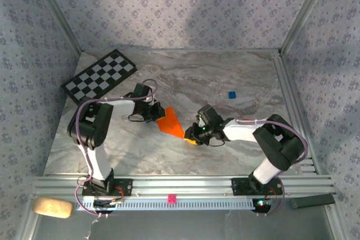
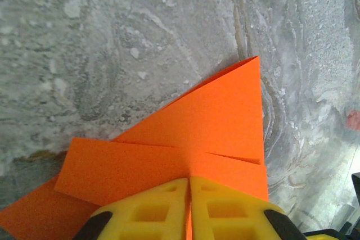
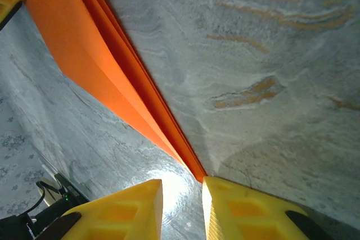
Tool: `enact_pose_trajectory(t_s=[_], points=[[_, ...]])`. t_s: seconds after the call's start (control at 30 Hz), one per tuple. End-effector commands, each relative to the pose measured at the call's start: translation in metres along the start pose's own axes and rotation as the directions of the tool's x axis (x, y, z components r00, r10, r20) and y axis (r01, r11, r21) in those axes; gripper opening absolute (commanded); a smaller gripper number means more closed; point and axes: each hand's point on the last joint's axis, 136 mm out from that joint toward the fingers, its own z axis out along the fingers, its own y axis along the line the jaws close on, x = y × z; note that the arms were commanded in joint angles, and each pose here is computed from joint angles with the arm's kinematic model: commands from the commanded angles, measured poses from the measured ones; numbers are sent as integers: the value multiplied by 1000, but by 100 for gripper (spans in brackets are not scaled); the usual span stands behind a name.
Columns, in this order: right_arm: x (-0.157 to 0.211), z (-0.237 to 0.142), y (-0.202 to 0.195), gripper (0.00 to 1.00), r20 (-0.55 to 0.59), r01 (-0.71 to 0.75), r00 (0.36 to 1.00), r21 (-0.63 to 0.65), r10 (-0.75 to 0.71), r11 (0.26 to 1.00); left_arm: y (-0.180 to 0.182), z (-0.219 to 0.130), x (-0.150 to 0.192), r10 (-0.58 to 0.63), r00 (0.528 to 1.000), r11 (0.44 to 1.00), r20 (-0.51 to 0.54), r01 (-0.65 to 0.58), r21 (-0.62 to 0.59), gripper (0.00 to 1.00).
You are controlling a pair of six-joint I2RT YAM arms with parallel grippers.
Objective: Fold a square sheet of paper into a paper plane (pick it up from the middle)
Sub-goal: Fourth fold the wing at the center of the table.
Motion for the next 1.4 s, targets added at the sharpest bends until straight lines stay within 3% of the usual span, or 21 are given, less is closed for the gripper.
enact_pose_trajectory(t_s=[0.0, 0.37, 0.67, 1.37], points=[[-2, -5, -11, 26, 31, -30, 999, 54, 28, 998, 33, -1, 13, -62, 998, 992, -26, 59, -116, 10], [0, -7, 2, 26, -2, -15, 1000, -25, 15, 1000, 33, 0, 14, -65, 997, 992, -30, 61, -111, 10], [3, 7, -7, 26, -40, -32, 999, 12, 33, 999, 35, 1, 16, -66, 997, 991, -34, 62, -115, 10], [-9, 8, 18, 26, -12, -1, 1000, -66, 0, 998, 34, 2, 16, -68, 997, 992, -40, 63, -107, 10]])
